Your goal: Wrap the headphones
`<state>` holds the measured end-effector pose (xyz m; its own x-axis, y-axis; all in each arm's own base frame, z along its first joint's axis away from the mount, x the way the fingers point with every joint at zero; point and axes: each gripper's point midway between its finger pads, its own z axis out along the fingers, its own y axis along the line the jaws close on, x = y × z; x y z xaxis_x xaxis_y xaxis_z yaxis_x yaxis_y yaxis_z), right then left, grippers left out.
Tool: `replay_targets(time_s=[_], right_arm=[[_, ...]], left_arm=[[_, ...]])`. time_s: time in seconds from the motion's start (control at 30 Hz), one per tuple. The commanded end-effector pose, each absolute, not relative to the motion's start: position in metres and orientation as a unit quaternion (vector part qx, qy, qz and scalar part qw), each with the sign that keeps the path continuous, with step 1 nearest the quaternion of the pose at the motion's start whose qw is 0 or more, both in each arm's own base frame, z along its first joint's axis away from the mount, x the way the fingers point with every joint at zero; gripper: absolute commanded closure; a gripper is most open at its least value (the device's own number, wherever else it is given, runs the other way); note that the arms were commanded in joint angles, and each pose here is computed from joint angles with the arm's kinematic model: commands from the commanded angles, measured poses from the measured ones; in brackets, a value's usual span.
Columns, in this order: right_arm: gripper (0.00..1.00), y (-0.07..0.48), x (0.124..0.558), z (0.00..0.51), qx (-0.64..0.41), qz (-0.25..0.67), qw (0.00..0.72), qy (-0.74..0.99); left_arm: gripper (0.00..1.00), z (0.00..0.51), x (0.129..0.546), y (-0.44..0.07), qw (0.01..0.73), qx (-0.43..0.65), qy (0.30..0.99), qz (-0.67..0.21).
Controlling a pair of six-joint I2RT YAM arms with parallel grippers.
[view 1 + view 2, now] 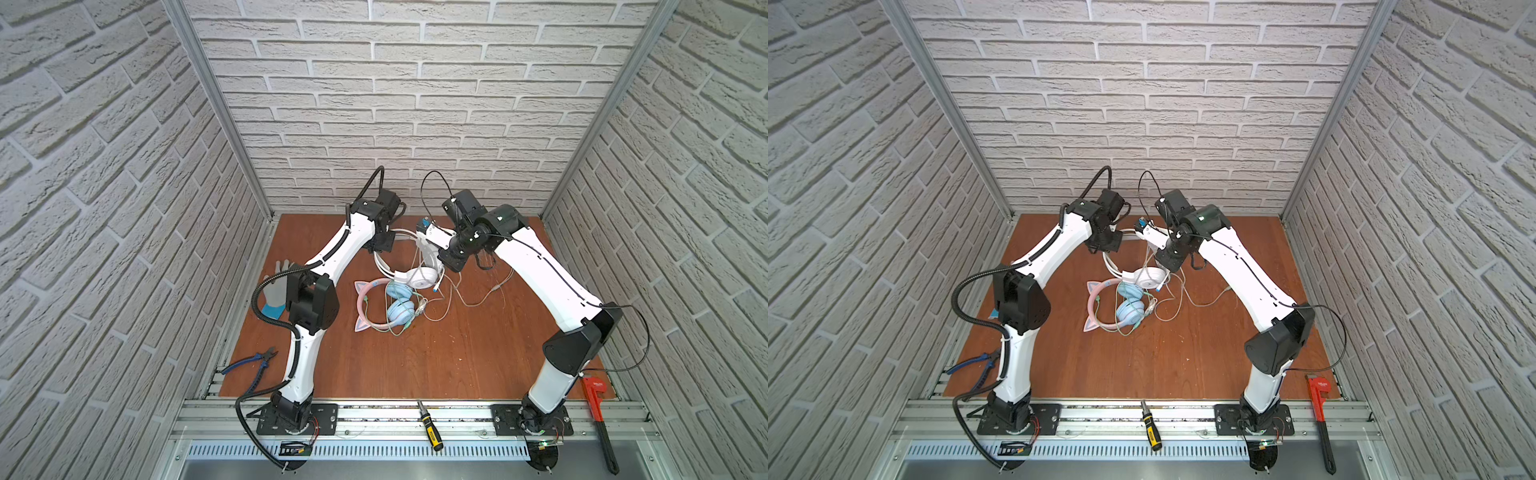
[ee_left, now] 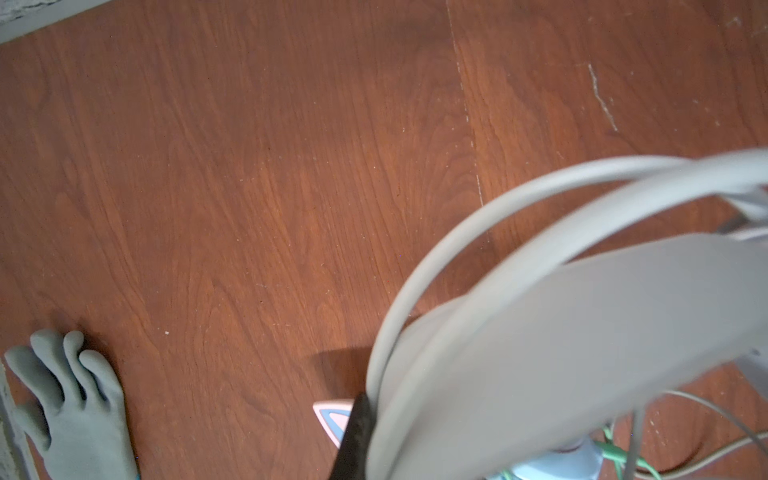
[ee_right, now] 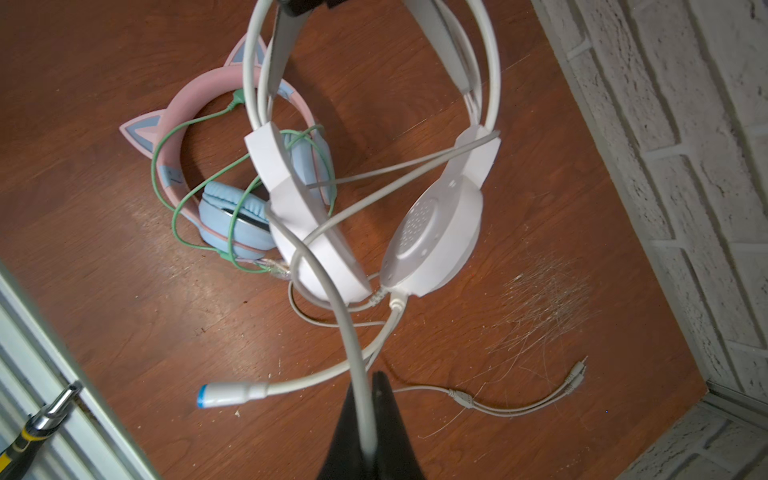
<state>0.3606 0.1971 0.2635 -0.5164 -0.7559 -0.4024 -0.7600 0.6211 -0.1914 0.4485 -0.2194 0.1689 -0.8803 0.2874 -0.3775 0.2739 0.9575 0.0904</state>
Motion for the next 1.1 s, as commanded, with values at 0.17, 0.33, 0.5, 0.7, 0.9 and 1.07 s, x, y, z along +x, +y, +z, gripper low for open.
replay_targets(time_s=[0.17, 0.33, 0.5, 0.7, 0.9, 1.07], right_arm=[[0.94, 0.183, 0.430, 0.249, -0.364, -0.012, 0.281, 0.888], [0.94, 0.174, 0.451, 0.236, -0.333, 0.001, 0.284, 0.899], [0.94, 0.169, 0.465, 0.223, -0.311, 0.024, 0.282, 0.908], [0.89, 0.167, 0.482, 0.196, -0.255, 0.096, 0.272, 0.923], [0.83, 0.178, 0.481, 0.176, -0.215, 0.181, 0.274, 0.920], [0.82, 0.184, 0.475, 0.155, -0.177, 0.262, 0.257, 0.914]], left_arm=[[1.00, 0.207, 0.441, -0.254, 0.253, 0.215, 0.943, -0.039], [1.00, 0.220, 0.435, -0.262, 0.269, 0.228, 0.933, -0.071], [1.00, 0.231, 0.427, -0.266, 0.278, 0.247, 0.924, -0.090], [1.00, 0.246, 0.415, -0.276, 0.294, 0.266, 0.908, -0.133], [1.00, 0.259, 0.412, -0.280, 0.313, 0.257, 0.897, -0.177], [1.00, 0.265, 0.414, -0.278, 0.316, 0.234, 0.895, -0.212]])
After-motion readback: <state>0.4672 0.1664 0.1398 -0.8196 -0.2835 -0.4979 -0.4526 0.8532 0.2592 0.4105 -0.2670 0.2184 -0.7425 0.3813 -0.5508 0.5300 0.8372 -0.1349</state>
